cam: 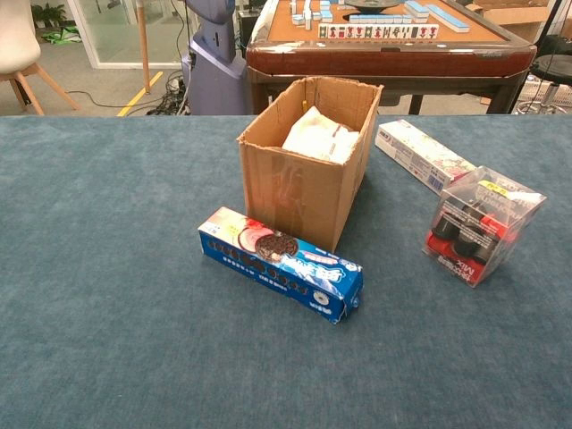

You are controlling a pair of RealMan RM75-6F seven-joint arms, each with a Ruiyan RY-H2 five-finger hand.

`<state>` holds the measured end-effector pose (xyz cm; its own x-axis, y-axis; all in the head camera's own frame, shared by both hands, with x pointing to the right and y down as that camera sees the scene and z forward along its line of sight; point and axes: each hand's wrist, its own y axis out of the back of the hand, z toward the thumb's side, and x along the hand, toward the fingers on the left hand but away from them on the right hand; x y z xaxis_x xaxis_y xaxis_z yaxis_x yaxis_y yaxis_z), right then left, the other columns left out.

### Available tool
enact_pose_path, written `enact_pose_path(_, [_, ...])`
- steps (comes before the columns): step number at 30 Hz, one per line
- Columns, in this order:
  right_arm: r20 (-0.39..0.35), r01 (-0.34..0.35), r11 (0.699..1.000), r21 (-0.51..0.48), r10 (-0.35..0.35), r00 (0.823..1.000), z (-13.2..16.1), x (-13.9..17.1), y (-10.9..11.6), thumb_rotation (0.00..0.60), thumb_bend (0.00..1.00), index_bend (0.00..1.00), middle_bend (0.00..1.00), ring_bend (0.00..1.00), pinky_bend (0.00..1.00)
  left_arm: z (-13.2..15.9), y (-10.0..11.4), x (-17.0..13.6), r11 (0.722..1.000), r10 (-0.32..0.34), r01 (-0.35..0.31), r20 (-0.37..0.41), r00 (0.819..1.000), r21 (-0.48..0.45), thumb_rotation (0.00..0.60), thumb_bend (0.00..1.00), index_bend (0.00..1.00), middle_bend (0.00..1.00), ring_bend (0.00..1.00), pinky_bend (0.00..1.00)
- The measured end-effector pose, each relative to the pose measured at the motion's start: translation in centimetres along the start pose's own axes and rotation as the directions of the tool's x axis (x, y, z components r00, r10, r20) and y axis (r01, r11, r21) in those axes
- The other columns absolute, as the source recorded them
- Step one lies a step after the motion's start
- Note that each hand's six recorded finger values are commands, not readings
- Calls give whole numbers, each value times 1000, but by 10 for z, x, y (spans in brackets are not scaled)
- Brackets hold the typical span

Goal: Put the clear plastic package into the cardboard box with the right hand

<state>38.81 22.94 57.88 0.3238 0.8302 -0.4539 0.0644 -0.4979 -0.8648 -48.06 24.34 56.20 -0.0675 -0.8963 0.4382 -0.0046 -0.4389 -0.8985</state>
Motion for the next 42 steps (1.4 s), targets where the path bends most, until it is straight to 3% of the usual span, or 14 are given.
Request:
enact_pose_path(3, [-4,-7,1000,-1,7,1000,1,-1,-2,600,0,137,108,76,106,-1,1,-2,1000,0,0,-7,1000,4,600,390,366,429,337,472])
enact_pose_path(7, [-13,-20,1000,-15,20,1000,5,-5,-4,600,0,151,110,76,106,-1,3,-4,1000,8,-8,-10,1000,-3,600,388,192,429,337,474])
enact_pose_path(11, [-33,-12,1000,-3,12,999,10,-11,-2,600,0,151,110,76,106,-4,5,-5,1000,20,-20,-17,1000,-12,600,388,131,429,338,475])
enact_pose_path(18, [-74,-21,996,85,27,997,25,-33,3,600,0,131,71,31,99,-6,7,-4,999,20,-21,-24,1000,-25,600,387,125,431,339,478])
enact_pose_path(22, [-73,-86,982,166,99,992,38,-56,3,600,0,11,20,0,3,-7,8,-5,999,20,-20,-26,999,-29,600,387,125,431,339,478])
enact_pose_path(26, [-50,-163,958,236,179,983,49,-80,2,600,0,0,0,0,0,-8,8,-6,999,18,-19,-30,999,-27,600,387,125,431,339,478])
enact_pose_path(32, [-22,-229,933,279,245,969,61,-110,1,600,0,0,0,0,0,-10,11,-7,999,22,-23,-38,999,-31,600,387,127,431,339,478])
enact_pose_path(42, [-13,-325,906,270,342,940,85,-148,-11,600,0,0,0,0,0,-14,17,-10,998,31,-34,-54,998,-49,600,387,129,431,339,478])
